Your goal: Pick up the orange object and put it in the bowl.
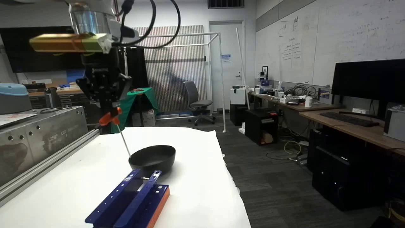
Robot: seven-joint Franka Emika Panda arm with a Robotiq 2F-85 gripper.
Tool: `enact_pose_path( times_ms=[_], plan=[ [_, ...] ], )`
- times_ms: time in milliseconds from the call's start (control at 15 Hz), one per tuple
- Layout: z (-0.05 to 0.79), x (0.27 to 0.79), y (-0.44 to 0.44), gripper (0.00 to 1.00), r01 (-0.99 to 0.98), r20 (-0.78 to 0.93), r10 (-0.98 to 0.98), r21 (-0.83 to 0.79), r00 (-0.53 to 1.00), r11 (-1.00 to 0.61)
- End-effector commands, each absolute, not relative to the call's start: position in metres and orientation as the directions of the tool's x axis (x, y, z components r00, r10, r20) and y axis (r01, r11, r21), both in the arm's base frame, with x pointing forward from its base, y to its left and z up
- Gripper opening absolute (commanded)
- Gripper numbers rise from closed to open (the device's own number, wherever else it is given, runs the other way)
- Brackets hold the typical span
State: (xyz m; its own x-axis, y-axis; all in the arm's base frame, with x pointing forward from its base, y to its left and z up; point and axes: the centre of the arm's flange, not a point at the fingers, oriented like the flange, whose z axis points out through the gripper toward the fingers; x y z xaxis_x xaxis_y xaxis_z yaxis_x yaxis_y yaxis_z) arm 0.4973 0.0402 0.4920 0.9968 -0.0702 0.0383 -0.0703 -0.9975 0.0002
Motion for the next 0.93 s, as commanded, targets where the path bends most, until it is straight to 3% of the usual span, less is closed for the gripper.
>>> enact_pose_path(
  times_ms=[0,333,867],
  plan=[
    [0.528,0.487,0.054,0.09,-0.14,0.192,-0.13,0.04,0.973,-0.989],
    [0.483,0.523,0.066,0.09,-0.232,0.379,-0.169,0.129,0.91,-0.964],
    [0.354,0.569,0.05,0.09,-0.325,0.295,-0.264,0.182,0.918,-0.928]
  ],
)
